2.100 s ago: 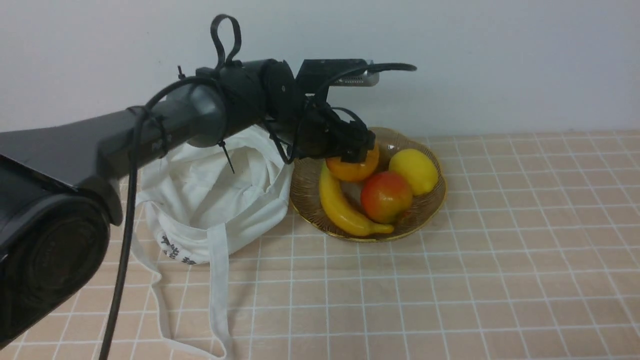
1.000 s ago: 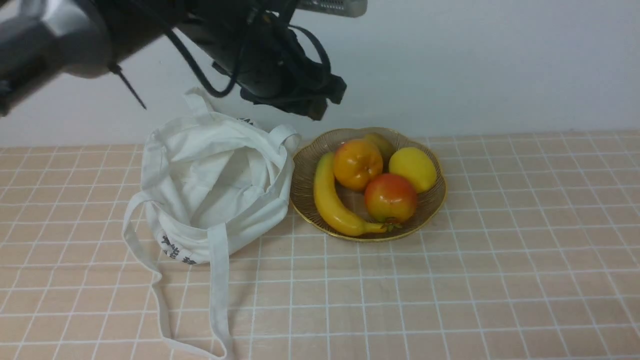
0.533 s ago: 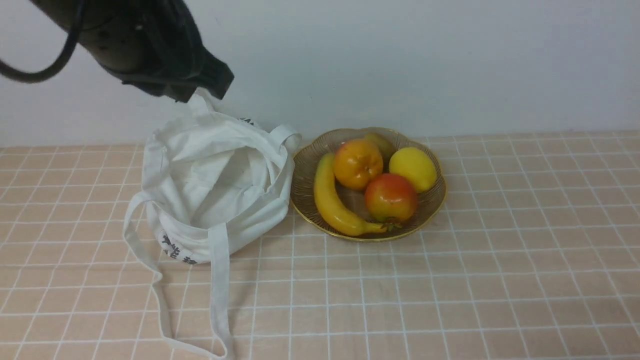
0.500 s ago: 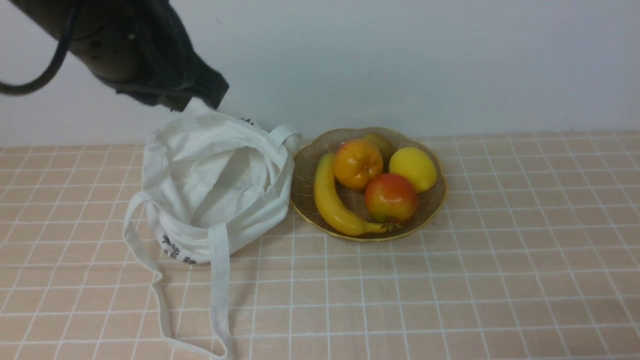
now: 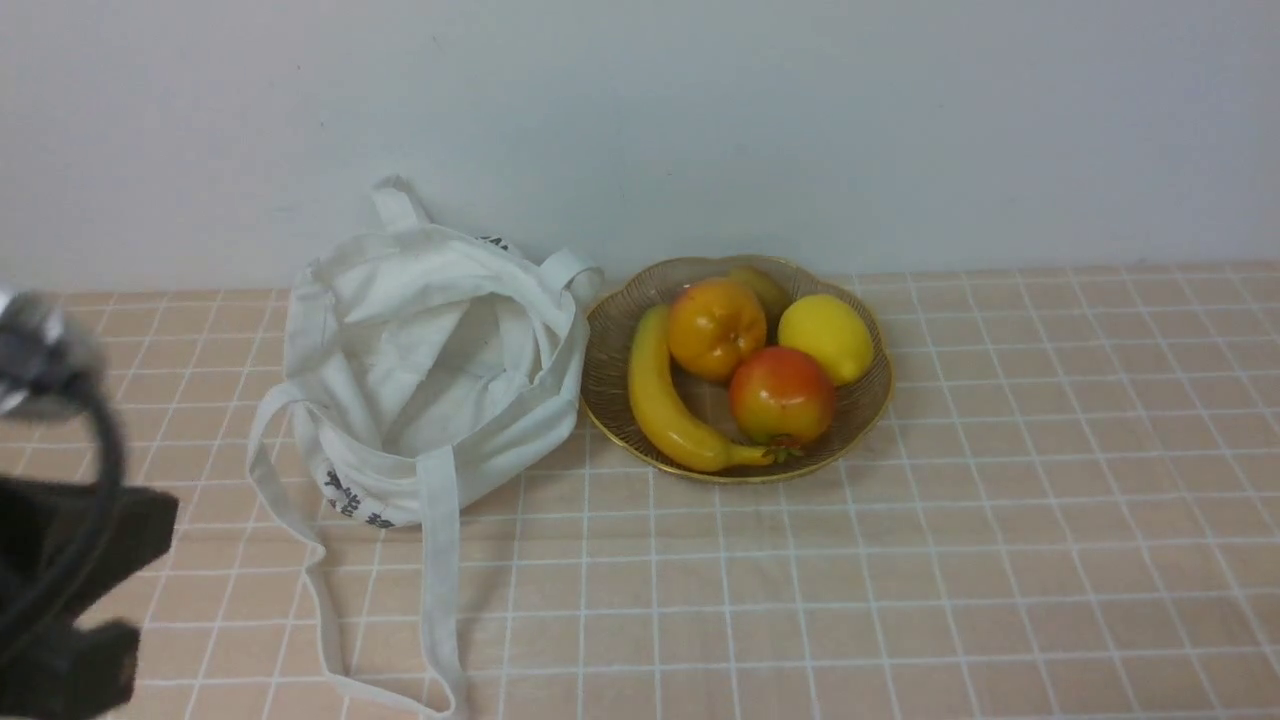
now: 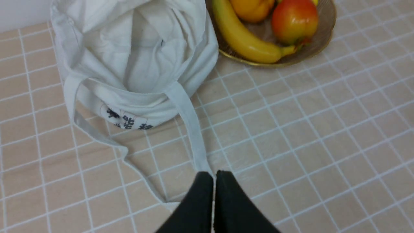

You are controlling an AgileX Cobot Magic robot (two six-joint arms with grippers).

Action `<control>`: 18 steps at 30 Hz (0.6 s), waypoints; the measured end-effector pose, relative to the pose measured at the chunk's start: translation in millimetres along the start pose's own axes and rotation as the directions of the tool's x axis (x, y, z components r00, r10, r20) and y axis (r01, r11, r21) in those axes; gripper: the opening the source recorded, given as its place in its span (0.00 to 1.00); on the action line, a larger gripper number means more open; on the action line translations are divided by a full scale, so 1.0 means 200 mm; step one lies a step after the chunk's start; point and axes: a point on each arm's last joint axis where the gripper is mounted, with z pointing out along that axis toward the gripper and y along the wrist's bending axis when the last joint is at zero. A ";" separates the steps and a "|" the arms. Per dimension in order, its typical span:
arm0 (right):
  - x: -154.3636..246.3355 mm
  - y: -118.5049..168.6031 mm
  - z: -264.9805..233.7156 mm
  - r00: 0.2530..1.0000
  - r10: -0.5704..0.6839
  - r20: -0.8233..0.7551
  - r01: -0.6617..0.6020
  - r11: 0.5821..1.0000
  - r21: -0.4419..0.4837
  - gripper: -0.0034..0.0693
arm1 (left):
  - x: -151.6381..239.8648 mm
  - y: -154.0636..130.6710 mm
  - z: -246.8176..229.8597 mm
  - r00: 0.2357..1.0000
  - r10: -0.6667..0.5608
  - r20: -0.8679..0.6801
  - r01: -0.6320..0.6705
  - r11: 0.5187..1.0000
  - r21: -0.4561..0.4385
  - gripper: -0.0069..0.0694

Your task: Take the fruit out of the bag on the brown coffee tablecloth and place them on the plate.

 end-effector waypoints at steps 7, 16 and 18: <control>0.00 0.00 0.00 1.000 0.000 0.000 0.000 1.000 0.000 0.03 | 0.30 0.04 -0.03 0.969 -0.068 0.239 0.057 0.997 0.053 0.08; 0.00 0.00 0.00 1.000 0.000 0.000 0.000 1.000 0.000 0.03 | 0.46 0.06 0.04 0.973 -0.066 0.221 0.057 0.997 0.050 0.08; 0.00 0.00 0.00 1.000 0.000 0.000 0.000 1.000 0.000 0.03 | 0.48 0.06 0.05 0.979 -0.064 0.192 0.057 0.998 0.041 0.08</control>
